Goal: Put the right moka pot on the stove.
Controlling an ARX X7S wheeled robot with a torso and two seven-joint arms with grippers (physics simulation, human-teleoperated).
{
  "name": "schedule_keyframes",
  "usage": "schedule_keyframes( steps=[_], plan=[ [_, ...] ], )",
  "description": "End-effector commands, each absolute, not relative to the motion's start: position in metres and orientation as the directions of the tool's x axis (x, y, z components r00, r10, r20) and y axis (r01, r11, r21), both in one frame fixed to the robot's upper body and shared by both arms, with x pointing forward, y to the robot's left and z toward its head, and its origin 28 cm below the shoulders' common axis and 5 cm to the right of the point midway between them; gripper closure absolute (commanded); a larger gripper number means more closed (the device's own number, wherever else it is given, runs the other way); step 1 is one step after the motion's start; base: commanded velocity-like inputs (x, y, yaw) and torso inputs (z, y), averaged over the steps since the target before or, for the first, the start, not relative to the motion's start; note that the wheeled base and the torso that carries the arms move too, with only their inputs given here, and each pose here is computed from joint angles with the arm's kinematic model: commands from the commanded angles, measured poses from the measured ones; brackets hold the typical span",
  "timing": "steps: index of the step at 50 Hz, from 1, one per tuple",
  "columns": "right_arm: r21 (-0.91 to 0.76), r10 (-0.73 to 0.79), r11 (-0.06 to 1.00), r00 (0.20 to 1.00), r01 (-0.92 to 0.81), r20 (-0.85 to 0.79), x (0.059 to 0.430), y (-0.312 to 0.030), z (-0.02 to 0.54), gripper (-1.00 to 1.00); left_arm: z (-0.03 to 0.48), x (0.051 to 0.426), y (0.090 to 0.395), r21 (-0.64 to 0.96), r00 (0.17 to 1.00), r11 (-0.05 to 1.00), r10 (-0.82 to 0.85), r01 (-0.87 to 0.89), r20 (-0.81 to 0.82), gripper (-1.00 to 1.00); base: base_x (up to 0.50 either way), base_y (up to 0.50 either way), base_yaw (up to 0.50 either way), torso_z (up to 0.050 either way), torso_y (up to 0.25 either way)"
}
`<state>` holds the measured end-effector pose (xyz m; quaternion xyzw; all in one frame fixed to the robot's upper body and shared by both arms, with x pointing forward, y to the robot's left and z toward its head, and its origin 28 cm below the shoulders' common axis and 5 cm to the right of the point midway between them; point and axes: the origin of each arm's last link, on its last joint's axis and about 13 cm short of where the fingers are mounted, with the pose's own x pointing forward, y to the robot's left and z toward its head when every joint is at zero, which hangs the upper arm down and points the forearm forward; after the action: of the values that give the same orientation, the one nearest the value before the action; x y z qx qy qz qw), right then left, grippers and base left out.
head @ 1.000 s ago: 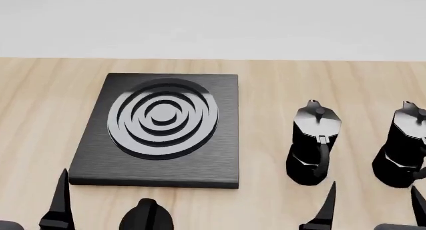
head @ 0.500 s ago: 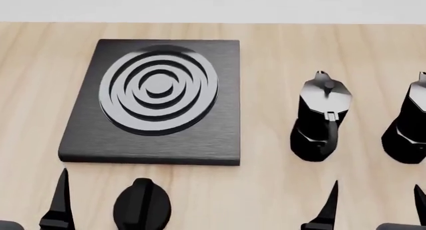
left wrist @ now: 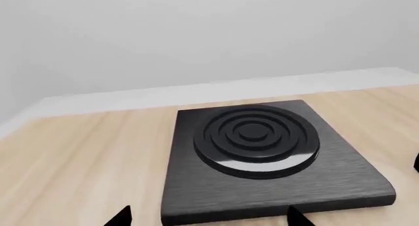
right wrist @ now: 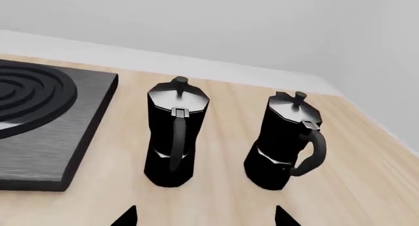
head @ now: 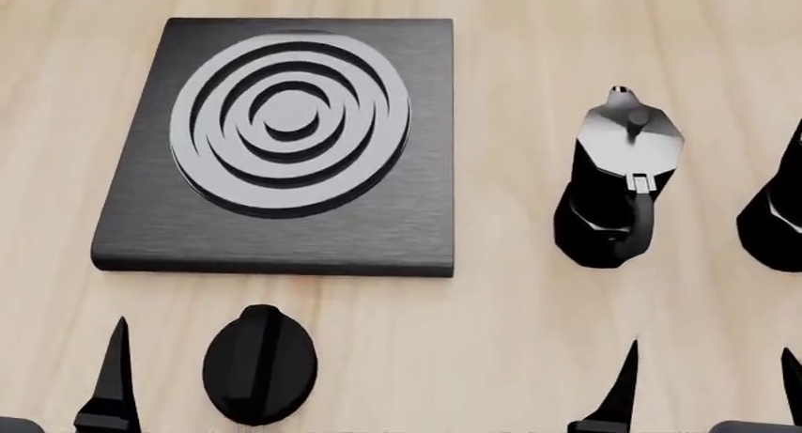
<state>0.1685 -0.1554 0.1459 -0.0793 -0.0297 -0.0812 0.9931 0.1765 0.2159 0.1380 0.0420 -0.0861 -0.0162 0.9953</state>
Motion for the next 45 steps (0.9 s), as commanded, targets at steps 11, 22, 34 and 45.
schedule_keyframes(
  steps=[11, 22, 34, 45],
  plan=[
    [-0.160, -0.162, 0.972, 0.984, 0.172, 0.073, 0.168, -0.162, 0.147, -1.00, 0.138, 0.176, 0.216, 0.078, 0.984, 0.997, -0.039, 0.026, 0.172, -1.00, 0.00, 0.00, 0.00, 0.001, -0.039],
    [-0.175, -0.154, 0.970, 0.984, 0.167, 0.086, 0.155, -0.184, 0.163, -1.00, 0.139, 0.177, 0.216, 0.081, 0.985, 0.996, -0.036, 0.023, 0.169, -1.00, 0.00, 0.00, 0.00, 0.000, 0.000],
    [-0.148, -0.178, 0.971, 0.980, 0.189, 0.084, 0.143, -0.209, 0.177, -1.00, 0.139, 0.177, 0.215, 0.087, 0.986, 0.996, -0.045, 0.031, 0.162, -1.00, 0.00, 0.00, 0.00, 0.000, 0.000],
    [-0.124, -0.203, 0.970, 0.977, 0.210, 0.068, 0.143, -0.231, 0.184, -1.00, 0.137, 0.177, 0.214, 0.093, 0.986, 0.995, -0.039, 0.024, 0.160, -1.00, 0.00, 0.00, 0.00, 0.000, 0.000]
  ],
)
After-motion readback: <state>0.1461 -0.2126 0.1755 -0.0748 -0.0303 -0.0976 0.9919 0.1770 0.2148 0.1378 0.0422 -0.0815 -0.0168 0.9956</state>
